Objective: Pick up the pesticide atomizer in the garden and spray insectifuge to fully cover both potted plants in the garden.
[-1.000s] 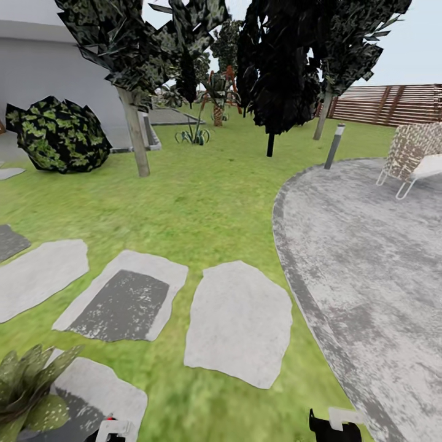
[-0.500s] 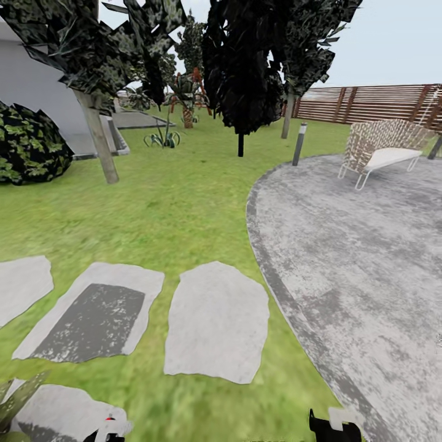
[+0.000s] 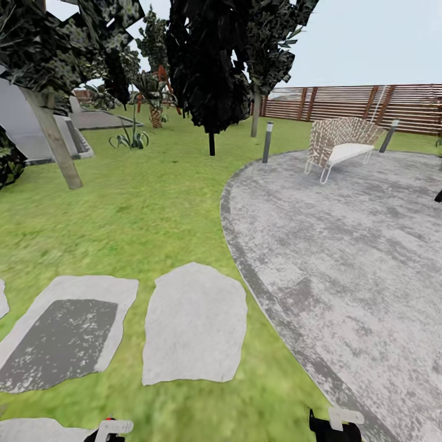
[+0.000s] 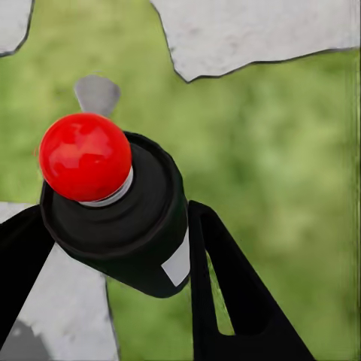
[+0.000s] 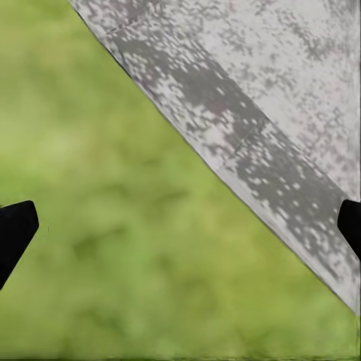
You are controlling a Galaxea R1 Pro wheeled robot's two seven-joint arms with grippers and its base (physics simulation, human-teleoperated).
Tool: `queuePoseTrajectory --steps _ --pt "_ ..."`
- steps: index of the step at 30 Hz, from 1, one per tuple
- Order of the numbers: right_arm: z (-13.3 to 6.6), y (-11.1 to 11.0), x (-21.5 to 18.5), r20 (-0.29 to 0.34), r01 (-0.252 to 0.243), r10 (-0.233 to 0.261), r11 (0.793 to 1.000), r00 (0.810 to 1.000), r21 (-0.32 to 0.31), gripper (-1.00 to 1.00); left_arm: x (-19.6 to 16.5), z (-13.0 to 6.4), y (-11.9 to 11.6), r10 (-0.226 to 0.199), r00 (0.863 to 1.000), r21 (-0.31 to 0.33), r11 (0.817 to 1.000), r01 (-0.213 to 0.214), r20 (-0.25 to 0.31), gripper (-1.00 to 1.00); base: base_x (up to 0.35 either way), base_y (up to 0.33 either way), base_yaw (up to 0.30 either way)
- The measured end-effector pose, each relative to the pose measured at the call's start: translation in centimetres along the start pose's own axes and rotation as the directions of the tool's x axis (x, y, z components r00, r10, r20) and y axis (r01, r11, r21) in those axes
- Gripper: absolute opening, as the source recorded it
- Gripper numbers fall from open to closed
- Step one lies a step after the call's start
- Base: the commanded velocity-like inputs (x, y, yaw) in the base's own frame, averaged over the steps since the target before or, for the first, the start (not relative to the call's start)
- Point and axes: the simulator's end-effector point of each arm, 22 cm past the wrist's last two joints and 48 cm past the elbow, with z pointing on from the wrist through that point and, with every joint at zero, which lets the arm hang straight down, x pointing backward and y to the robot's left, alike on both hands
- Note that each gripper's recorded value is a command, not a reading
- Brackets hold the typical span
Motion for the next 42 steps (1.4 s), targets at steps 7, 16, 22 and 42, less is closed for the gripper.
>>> queuePoseTrajectory --steps 7,16,22,42 --pt "0.0 0.0 0.0 0.0 0.0 0.0 1.0 1.0 0.0 1.0 0.0 0.0 0.0 0.0 1.0 0.0 1.0 0.0 0.0 -1.0 0.0 0.0 -0.3" --pt "0.0 0.0 0.0 0.0 0.0 0.0 1.0 1.0 0.0 1.0 0.0 0.0 0.0 0.0 1.0 0.0 1.0 0.0 0.0 -1.0 0.0 0.0 -0.3" --pt "0.0 0.0 0.0 0.0 0.0 0.0 1.0 1.0 0.0 1.0 0.0 0.0 0.0 0.002 1.0 0.001 1.0 -0.002 0.001 -1.0 0.0 0.0 -0.3" --pt "0.0 0.1 -0.1 0.001 -0.001 0.001 1.0 1.0 -0.002 1.0 0.0 0.0 1.4 -0.049 0.999 -0.065 0.997 0.049 0.004 -1.0 0.0 0.0 -0.3"
